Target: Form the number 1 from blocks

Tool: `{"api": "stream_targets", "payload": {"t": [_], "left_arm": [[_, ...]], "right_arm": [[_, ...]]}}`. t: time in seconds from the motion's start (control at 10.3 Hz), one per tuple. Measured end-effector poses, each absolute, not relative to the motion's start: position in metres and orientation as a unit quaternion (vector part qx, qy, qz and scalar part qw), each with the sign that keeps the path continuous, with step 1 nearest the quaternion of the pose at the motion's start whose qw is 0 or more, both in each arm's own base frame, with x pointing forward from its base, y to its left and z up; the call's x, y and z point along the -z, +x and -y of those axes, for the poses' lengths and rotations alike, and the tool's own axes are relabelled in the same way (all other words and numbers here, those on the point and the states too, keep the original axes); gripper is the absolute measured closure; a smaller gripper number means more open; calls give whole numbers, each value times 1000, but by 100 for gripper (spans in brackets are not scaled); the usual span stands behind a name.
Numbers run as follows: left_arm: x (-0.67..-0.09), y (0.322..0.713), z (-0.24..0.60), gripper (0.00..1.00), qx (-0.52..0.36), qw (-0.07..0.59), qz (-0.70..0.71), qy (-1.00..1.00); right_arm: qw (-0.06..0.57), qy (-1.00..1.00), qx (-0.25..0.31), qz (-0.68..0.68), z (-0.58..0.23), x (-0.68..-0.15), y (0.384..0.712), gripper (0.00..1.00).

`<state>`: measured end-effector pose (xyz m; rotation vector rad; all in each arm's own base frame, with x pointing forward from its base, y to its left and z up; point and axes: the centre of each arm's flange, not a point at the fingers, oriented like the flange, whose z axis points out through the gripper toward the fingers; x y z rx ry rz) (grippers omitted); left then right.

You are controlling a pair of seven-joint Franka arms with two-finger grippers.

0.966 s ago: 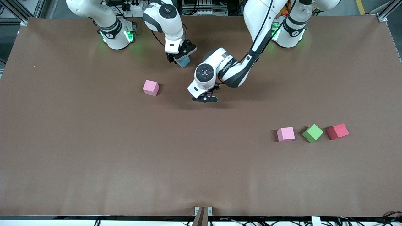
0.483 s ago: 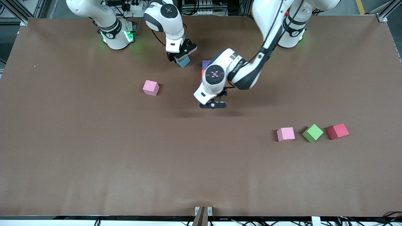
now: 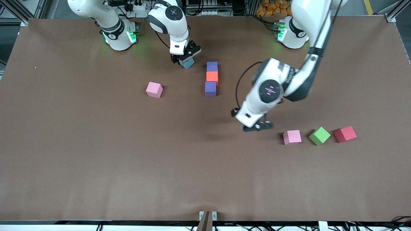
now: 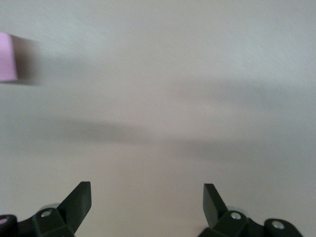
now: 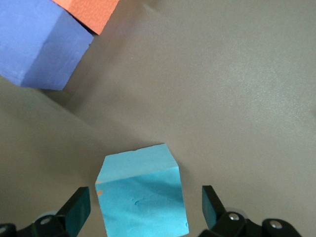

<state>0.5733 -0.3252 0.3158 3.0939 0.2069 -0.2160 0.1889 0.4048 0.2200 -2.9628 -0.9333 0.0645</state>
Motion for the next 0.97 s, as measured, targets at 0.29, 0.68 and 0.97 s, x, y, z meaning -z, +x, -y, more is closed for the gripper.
{"api": "stream_targets", "payload": {"t": [0.29, 0.68, 0.97], "left_arm": [[-314, 597, 277, 0, 66, 15, -45, 997], [-315, 616, 232, 0, 47, -23, 3, 999], [-307, 619, 223, 0, 51, -29, 3, 998]], "right_arm": [[16, -953, -22, 300, -404, -218, 189, 0], [18, -954, -16, 298, -405, -206, 191, 12], [25, -959, -10, 281, -411, -209, 194, 38]]}}
